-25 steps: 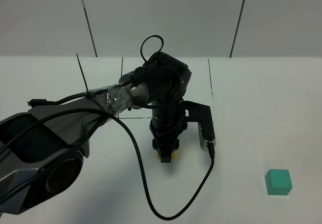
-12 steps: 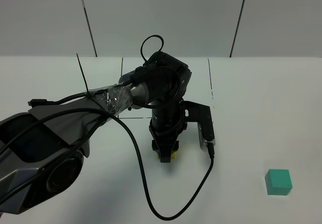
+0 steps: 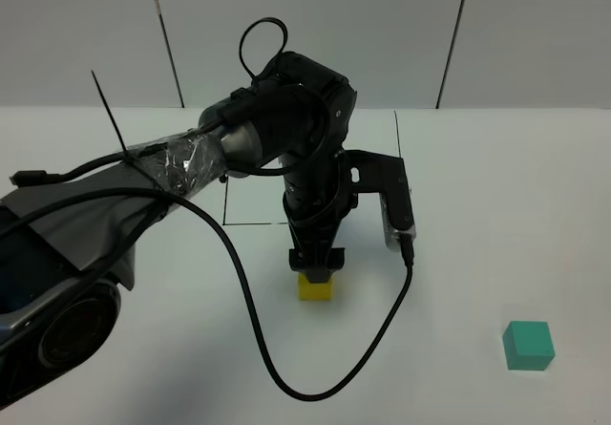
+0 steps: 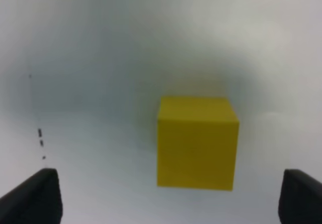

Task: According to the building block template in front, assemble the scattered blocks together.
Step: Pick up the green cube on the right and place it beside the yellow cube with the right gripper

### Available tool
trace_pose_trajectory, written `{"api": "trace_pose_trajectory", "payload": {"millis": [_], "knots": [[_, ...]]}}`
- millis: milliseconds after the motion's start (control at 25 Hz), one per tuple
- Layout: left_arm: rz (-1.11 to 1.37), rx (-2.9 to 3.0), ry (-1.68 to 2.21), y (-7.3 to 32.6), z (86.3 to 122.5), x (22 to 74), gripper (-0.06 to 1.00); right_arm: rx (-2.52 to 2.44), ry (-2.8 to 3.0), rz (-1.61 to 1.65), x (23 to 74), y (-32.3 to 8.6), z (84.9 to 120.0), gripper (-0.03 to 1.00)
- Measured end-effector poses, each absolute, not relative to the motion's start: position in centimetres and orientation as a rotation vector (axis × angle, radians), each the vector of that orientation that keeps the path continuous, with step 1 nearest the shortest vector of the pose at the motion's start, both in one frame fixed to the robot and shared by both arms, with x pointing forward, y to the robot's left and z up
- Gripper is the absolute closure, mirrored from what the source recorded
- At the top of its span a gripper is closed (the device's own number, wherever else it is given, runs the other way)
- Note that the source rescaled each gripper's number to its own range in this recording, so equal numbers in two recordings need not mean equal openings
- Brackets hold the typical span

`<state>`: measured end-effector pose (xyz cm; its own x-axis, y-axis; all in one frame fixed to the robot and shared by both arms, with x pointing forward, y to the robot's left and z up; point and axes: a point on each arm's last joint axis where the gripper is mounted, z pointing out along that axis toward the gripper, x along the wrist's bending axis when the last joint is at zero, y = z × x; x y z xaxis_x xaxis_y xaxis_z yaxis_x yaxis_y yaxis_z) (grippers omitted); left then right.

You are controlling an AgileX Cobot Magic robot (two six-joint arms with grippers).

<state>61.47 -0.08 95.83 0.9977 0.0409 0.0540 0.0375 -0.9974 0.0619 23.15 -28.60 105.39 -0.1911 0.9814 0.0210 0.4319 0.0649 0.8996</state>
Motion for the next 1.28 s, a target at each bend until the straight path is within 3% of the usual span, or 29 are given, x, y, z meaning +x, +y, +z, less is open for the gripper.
{"api": "trace_pose_trajectory", "payload": {"millis": [240, 400, 720, 920, 1040, 1280], "knots": [[0.192, 3.054, 0.340, 1.1, 98.4, 61.9, -0.04, 1.420, 1.701, 1.086, 23.1, -28.6, 105.4, -0.03], [0.217, 3.005, 0.669, 4.9, 98.6, 64.4, -0.04, 1.420, 1.701, 1.086, 23.1, -28.6, 105.4, -0.03], [0.182, 2.593, 1.582, 20.7, 100.4, 69.6, -0.01, 1.420, 1.701, 1.086, 23.1, -28.6, 105.4, -0.03], [-0.016, 2.332, 1.886, 30.5, 101.1, 66.5, 0.02, 1.420, 1.701, 1.086, 23.1, -28.6, 105.4, -0.03], [-0.061, 2.189, 1.999, 34.1, 102.3, 62.9, 0.03, 1.420, 1.701, 1.086, 23.1, -28.6, 105.4, -0.03], [0.066, 2.047, 2.040, 35.0, 105.6, 54.8, 0.05, 1.420, 1.701, 1.086, 23.1, -28.6, 105.4, -0.03]]}}
